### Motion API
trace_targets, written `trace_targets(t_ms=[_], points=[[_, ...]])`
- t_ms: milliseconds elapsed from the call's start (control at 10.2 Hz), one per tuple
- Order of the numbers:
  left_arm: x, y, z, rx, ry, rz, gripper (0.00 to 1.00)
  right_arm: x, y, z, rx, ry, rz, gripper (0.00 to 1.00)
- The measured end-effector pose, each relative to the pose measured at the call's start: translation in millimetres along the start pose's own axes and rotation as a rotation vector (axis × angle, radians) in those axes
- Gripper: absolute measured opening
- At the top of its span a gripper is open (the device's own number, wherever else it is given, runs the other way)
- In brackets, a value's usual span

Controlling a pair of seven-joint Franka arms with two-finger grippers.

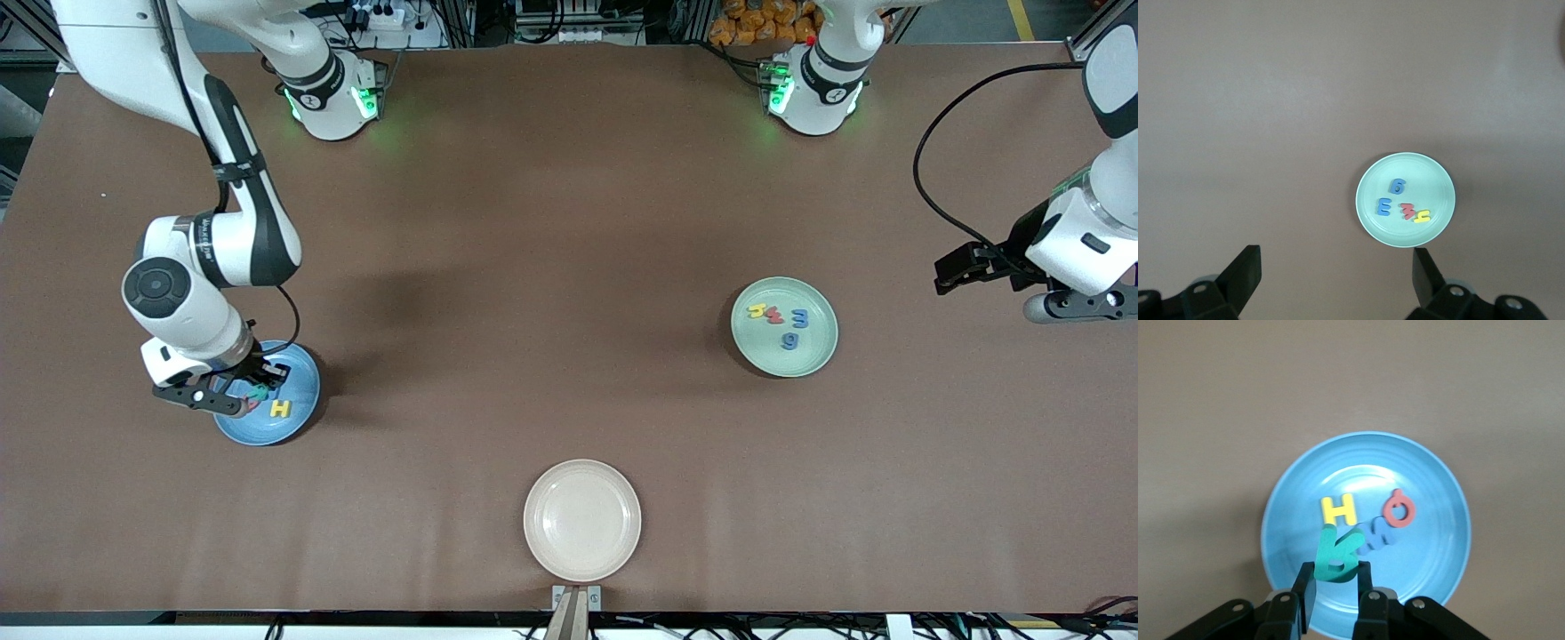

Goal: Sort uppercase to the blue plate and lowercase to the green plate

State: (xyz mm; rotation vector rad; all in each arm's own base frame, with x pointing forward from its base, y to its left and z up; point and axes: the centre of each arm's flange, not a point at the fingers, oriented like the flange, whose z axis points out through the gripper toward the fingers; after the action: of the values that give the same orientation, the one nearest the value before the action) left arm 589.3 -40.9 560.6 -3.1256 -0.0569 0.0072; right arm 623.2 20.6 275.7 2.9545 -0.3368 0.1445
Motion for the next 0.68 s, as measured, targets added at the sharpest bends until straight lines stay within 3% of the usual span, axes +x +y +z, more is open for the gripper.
trace_targets(t_ms=[98, 489, 684], points=[[-0.1, 0.5, 0.2, 0.000, 0.000, 0.001, 1.00, -1.3, 0.0, 4.1, -0.005, -0.011, -0.001, 0.38], [-0.2, 1.1, 0.8, 0.000, -0.002, 0.002, 1.00, -0.9, 11.9, 9.0, -0.013, -0.038, -0.097, 0.99], [-0.2, 1.0, 0.8, 0.000, -0.002, 0.002, 1.00, 6.7, 39.6, -0.1, -0.002, -0.043, -0.190, 1.00]])
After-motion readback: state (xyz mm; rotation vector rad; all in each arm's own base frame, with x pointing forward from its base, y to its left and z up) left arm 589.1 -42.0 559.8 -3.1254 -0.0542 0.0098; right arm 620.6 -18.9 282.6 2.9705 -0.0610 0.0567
